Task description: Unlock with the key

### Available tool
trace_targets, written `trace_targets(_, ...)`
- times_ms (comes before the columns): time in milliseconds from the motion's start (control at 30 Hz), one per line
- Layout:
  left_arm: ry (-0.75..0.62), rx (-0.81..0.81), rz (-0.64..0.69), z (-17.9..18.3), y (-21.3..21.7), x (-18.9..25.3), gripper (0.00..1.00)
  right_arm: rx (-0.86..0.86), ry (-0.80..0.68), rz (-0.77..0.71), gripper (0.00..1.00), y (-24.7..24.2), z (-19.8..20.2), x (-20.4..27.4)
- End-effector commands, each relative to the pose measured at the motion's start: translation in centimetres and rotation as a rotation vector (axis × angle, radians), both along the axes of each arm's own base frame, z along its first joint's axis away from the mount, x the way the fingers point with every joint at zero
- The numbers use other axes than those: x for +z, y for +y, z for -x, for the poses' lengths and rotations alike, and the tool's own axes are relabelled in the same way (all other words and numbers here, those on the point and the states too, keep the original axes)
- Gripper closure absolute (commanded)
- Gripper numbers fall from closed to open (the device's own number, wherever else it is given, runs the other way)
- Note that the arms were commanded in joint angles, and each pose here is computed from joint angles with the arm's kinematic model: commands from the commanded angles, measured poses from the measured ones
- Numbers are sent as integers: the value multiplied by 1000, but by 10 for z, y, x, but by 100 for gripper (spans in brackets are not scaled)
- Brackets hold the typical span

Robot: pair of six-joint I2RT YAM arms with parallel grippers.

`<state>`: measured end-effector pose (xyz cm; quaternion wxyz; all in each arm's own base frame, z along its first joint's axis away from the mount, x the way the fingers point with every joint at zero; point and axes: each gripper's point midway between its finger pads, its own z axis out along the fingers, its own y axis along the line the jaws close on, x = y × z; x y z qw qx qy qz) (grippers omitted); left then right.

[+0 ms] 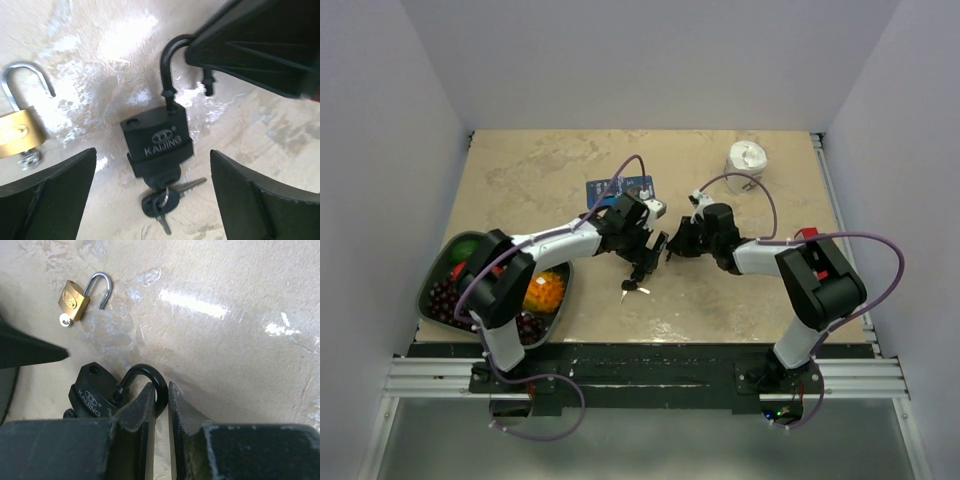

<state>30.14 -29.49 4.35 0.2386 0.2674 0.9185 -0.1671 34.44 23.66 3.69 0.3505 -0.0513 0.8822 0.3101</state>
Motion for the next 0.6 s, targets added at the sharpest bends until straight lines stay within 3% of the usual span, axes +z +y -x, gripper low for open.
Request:
trace_targets(0, -239, -33, 154, -18, -10, 79, 0, -21, -85, 14, 100, -1, -26, 15)
trace_targets(367, -329, -9, 385, -25, 25, 154, 0, -43, -77, 33, 100, -1, -45, 7)
trace_targets(567, -364, 9, 431, -21, 43, 181, 0, -44, -73, 61, 100, -1, -56, 5)
